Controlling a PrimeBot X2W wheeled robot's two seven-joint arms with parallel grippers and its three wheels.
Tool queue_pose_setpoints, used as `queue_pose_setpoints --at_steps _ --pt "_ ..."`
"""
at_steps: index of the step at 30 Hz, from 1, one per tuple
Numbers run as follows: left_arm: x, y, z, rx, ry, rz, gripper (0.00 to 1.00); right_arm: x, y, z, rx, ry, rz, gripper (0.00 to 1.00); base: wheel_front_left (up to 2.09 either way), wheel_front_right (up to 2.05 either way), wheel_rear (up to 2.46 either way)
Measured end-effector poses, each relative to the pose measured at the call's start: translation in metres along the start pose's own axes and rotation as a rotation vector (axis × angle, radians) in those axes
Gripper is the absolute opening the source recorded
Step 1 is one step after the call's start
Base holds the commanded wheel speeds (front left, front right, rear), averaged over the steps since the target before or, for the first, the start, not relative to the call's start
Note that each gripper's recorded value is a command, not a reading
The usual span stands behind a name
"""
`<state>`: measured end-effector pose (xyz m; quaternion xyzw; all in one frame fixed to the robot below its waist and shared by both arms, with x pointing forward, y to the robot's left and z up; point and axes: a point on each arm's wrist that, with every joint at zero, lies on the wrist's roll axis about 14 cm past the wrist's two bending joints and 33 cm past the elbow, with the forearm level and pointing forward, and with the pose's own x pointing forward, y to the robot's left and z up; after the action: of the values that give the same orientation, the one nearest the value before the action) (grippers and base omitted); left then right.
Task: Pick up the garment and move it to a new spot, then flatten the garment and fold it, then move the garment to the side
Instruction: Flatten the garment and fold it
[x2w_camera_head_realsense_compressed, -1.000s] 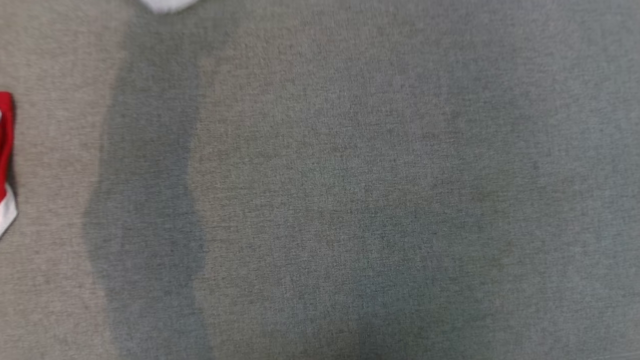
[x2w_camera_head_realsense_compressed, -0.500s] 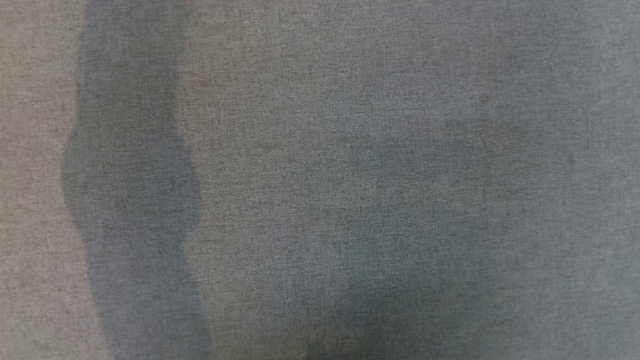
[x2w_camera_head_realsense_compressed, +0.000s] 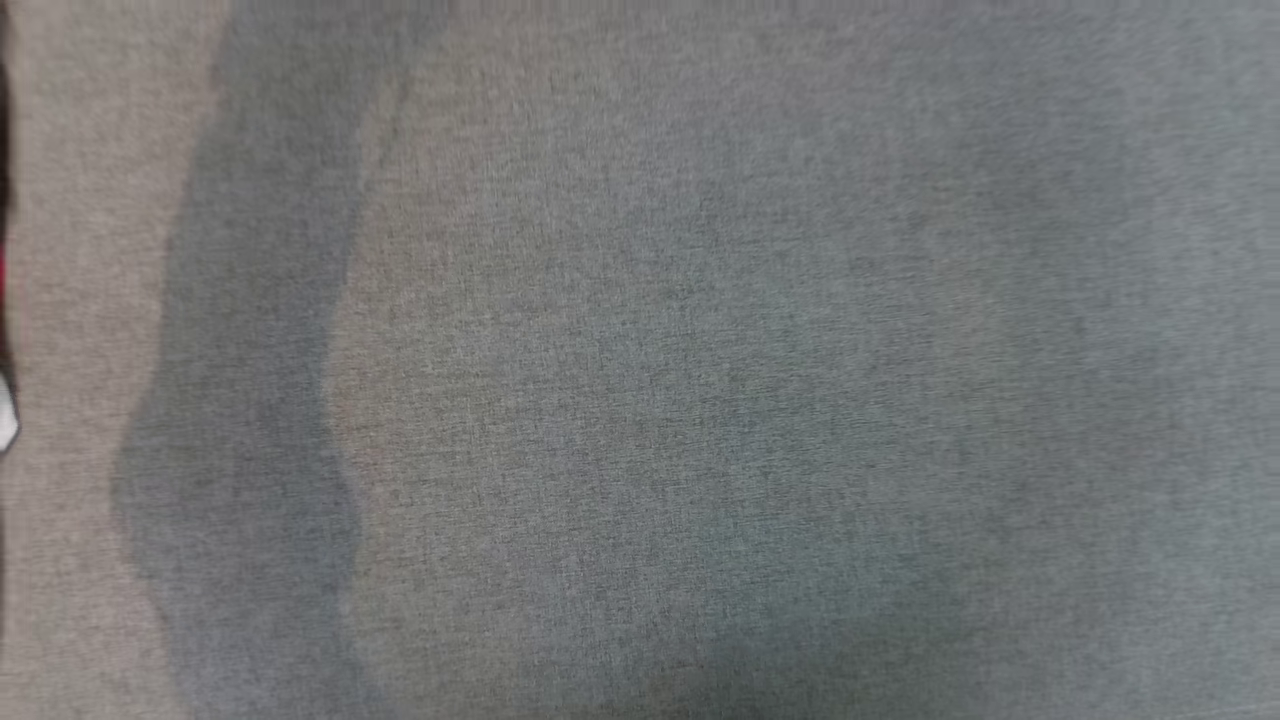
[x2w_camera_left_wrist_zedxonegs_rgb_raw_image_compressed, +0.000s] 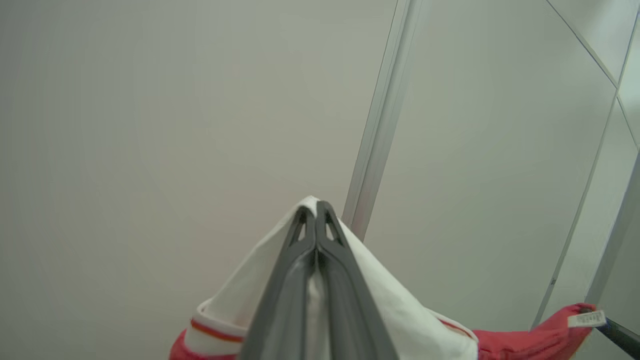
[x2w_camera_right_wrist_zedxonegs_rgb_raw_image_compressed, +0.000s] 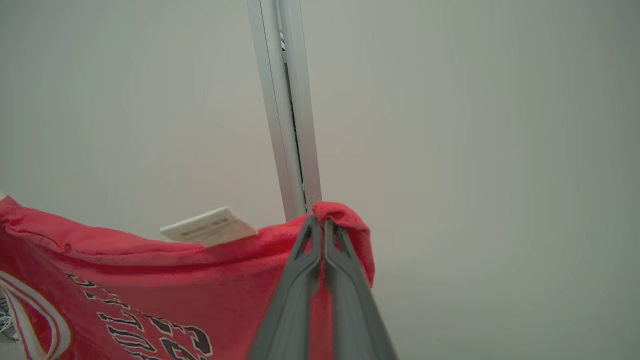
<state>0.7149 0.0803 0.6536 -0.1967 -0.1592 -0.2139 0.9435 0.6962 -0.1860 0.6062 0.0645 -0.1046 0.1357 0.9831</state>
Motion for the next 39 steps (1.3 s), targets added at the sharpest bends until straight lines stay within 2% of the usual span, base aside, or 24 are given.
queue_pose_setpoints --at_steps 11,14,15,23,33,39 --pt "-0.115 -0.01 -0.017 -0.095 0.039 0.074 0.0 -0.104 0.012 -0.025 0.089 0.068 0.0 0.0 0.0 0.0 0.0" --pt "-0.153 -0.014 -0.019 -0.145 0.056 0.13 0.0 -0.139 0.02 -0.038 0.1 0.11 -0.004 0.0 0.0 0.0 0.0" --pt "-0.18 -0.019 -0.024 -0.163 0.085 0.163 0.0 -0.163 0.026 -0.048 0.123 0.138 -0.014 0.0 0.0 0.0 0.0" --pt "-0.282 -0.03 -0.045 -0.254 0.202 0.323 0.0 -0.242 0.042 -0.067 0.173 0.229 -0.051 0.0 0.0 0.0 0.0" --pt "-0.373 -0.04 -0.057 -0.347 0.264 0.518 0.0 -0.318 0.063 -0.097 0.213 0.363 -0.081 0.0 0.0 0.0 0.0" --pt "-0.418 -0.049 -0.065 -0.37 0.311 0.591 0.0 -0.358 0.077 -0.109 0.23 0.439 -0.088 0.0 0.0 0.0 0.0"
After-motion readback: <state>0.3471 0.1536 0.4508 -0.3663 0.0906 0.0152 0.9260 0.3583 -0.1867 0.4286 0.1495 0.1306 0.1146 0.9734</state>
